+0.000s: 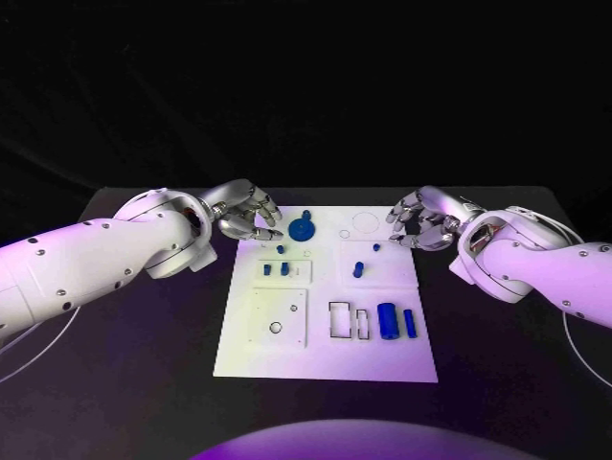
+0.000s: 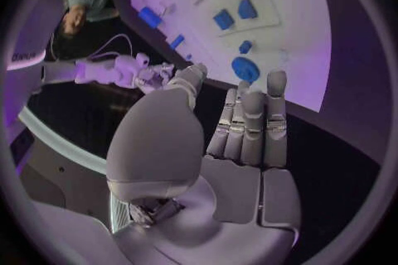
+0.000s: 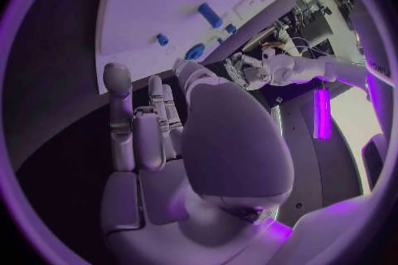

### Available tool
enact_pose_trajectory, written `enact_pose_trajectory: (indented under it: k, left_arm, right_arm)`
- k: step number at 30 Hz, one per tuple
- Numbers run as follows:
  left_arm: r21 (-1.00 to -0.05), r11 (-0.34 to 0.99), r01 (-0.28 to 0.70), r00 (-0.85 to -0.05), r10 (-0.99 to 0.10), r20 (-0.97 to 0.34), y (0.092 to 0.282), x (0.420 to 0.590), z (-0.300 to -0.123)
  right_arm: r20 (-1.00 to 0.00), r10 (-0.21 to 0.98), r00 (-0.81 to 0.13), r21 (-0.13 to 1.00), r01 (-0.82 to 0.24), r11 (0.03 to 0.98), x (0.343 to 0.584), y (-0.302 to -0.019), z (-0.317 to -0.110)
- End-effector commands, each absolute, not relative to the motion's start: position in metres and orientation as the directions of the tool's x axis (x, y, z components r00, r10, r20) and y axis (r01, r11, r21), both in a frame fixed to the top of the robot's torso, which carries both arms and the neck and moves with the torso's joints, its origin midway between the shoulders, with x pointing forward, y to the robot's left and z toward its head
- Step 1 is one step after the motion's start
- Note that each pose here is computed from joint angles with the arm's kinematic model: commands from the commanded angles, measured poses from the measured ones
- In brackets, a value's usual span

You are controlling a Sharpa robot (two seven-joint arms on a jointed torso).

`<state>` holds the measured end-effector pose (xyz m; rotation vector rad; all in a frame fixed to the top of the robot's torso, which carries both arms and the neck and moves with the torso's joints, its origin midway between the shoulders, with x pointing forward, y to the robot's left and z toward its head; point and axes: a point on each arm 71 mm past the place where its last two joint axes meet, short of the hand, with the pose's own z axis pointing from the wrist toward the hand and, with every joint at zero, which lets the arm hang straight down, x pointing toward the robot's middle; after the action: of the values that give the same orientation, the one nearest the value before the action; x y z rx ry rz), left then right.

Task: Assemble the parts on the task board

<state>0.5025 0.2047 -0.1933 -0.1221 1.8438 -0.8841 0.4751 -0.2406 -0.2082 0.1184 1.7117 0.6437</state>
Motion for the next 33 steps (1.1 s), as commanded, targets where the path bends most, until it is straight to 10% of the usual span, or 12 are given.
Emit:
enact_pose_trajectory:
  k: [1,9,33]
  left_arm:
    - [-0.904,0.409,0.123,-0.453,-0.787,-0.418,0.21,0.5,-0.181]
    - [-0.988,0.144,0.062,-0.396,-0.905,-0.157,0.225,0.488,-0.166]
    - [-1.0,0.002,0.031,-0.419,-0.908,-0.015,0.228,0.468,-0.157]
  right_arm:
    - [-0.931,0.259,-0.259,0.344,-0.377,0.86,0.473,-0.234,-0.21]
    - [-0.967,0.13,-0.221,0.216,-0.427,0.878,0.474,-0.228,-0.211]
    - [-0.979,-0.029,-0.2,0.068,-0.462,0.884,0.481,-0.193,-0.22]
